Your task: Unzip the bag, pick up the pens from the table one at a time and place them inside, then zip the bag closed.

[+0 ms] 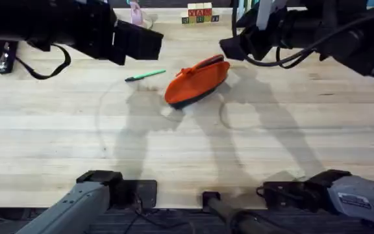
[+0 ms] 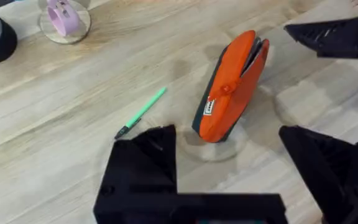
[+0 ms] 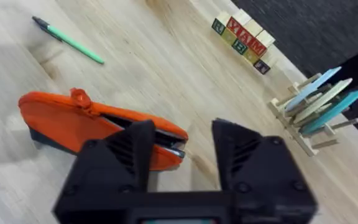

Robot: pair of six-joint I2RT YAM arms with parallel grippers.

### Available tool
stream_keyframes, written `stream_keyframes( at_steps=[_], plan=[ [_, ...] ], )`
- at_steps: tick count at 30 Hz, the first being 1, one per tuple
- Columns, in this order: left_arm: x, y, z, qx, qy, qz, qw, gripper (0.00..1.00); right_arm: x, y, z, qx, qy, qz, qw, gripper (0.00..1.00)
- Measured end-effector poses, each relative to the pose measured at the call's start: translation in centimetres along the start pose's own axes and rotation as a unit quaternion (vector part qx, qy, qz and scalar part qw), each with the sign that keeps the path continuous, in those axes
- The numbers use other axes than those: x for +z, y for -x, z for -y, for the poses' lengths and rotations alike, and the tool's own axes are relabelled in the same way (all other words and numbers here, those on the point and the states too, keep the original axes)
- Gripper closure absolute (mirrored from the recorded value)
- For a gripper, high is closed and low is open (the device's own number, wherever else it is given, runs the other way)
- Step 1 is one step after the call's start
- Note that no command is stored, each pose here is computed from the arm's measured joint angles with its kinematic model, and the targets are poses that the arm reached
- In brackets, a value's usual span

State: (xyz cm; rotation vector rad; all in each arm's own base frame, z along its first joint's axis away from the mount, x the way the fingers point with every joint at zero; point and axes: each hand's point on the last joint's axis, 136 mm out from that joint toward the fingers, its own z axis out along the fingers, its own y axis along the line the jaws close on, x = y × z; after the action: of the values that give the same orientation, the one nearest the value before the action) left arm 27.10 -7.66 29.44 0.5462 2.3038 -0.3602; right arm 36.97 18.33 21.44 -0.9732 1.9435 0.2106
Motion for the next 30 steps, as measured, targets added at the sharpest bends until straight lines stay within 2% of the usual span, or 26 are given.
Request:
stream_keyframes(
  at_steps=[1,3,4,5,19,24,30],
  plan=[
    [0.0,0.0,0.0,0.0,0.0,0.0,1.0,0.006,0.0,0.0,0.0,-0.001,0.0,0.0,1.0,0.571],
    [0.0,0.0,0.0,0.0,0.0,0.0,1.0,0.008,0.0,0.0,0.0,-0.002,0.0,0.0,1.0,0.859],
    [0.0,0.0,0.0,0.0,0.0,0.0,1.0,0.007,0.0,0.0,0.0,0.0,0.0,0.0,1.0,0.939],
    [0.0,0.0,0.0,0.0,0.0,0.0,1.0,0.008,0.0,0.0,0.0,-0.001,0.0,0.0,1.0,0.963],
    [0.0,-0.1,0.0,-0.001,-0.001,-0.003,1.0,0.008,-0.2,-0.3,-0.5,0.002,0.03,0.005,1.0,0.972],
    [0.0,-0.2,0.0,-0.001,-0.001,-0.003,1.0,0.007,-0.9,-0.8,-0.6,-0.007,0.049,-0.018,0.999,0.972],
    [0.0,-0.2,0.0,-0.001,0.0,-0.003,1.0,0.007,-1.2,1.6,0.3,-0.045,0.072,-0.043,0.995,0.972]
  ],
)
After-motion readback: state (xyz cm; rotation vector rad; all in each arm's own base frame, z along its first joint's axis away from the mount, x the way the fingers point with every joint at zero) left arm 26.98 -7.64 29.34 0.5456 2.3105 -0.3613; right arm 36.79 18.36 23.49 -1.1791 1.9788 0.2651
